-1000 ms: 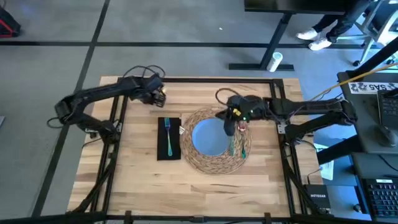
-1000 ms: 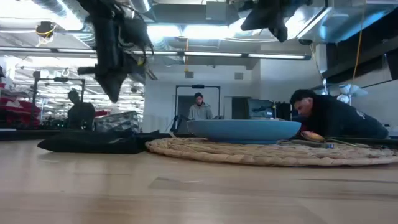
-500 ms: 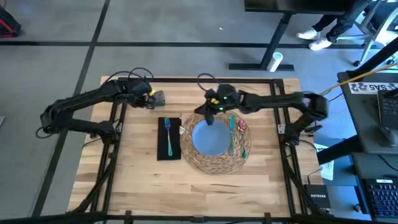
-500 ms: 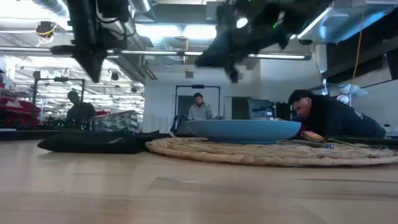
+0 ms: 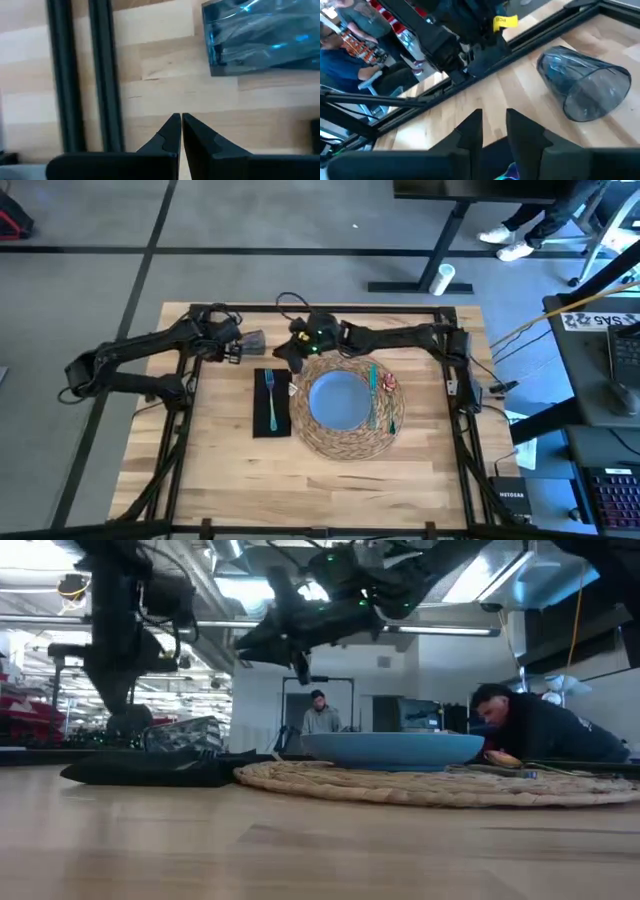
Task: Set table place
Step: Put the blue glass cup above the brown placemat
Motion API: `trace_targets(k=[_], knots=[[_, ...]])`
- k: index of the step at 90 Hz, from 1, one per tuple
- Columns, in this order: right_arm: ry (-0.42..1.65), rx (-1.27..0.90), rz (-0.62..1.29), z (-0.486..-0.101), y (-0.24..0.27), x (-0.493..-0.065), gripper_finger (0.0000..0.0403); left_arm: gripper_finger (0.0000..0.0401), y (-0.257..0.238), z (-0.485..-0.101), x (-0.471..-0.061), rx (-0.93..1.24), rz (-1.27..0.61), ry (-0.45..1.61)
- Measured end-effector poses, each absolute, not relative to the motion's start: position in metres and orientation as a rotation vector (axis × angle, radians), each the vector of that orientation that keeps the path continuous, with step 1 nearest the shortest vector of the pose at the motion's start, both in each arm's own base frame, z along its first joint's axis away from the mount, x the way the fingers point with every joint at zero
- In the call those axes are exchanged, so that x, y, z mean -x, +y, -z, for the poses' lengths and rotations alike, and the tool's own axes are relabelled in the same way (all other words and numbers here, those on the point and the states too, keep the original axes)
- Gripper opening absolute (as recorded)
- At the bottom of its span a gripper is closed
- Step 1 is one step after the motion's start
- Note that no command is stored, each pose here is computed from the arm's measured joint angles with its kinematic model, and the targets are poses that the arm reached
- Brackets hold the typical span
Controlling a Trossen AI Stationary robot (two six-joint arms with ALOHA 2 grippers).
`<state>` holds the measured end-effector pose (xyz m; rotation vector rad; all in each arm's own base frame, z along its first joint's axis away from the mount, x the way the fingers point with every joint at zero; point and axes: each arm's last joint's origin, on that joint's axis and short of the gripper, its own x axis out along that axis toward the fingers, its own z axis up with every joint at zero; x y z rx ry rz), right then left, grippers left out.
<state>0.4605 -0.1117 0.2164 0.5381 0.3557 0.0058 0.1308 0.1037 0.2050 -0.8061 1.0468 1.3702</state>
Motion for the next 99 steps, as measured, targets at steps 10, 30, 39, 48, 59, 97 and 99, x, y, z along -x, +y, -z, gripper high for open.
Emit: trace_targets(k=[10, 30, 39, 48, 59, 97, 99], knots=[[0.375, -0.515, 0.026, -0.214, -0.114, -0.461, 0.0074, 0.0000, 0.109, -0.193, -0.132, 0.820, -1.368, 0.968], [0.431, -0.543, 0.099, -0.207, -0.135, -0.453, 0.0074, 0.0000, 0.117, -0.185, -0.127, 0.813, -1.378, 0.968], [0.419, -0.547, 0.117, -0.208, -0.145, -0.450, 0.0074, 0.0000, 0.120, -0.181, -0.124, 0.818, -1.392, 0.965], [0.418, -0.549, 0.122, -0.208, -0.149, -0.448, 0.0074, 0.0000, 0.124, -0.178, -0.123, 0.812, -1.392, 0.932], [0.400, -0.540, 0.120, -0.206, -0.152, -0.450, 0.0074, 0.0000, 0.131, -0.176, -0.125, 0.803, -1.366, 0.868], [0.379, -0.594, 0.128, -0.177, -0.155, -0.461, 0.0074, 0.0000, 0.150, -0.171, -0.142, 0.806, -1.215, 0.761], [0.372, -0.599, 0.129, -0.175, -0.155, -0.461, 0.0074, 0.0000, 0.150, -0.170, -0.144, 0.804, -1.206, 0.758]])
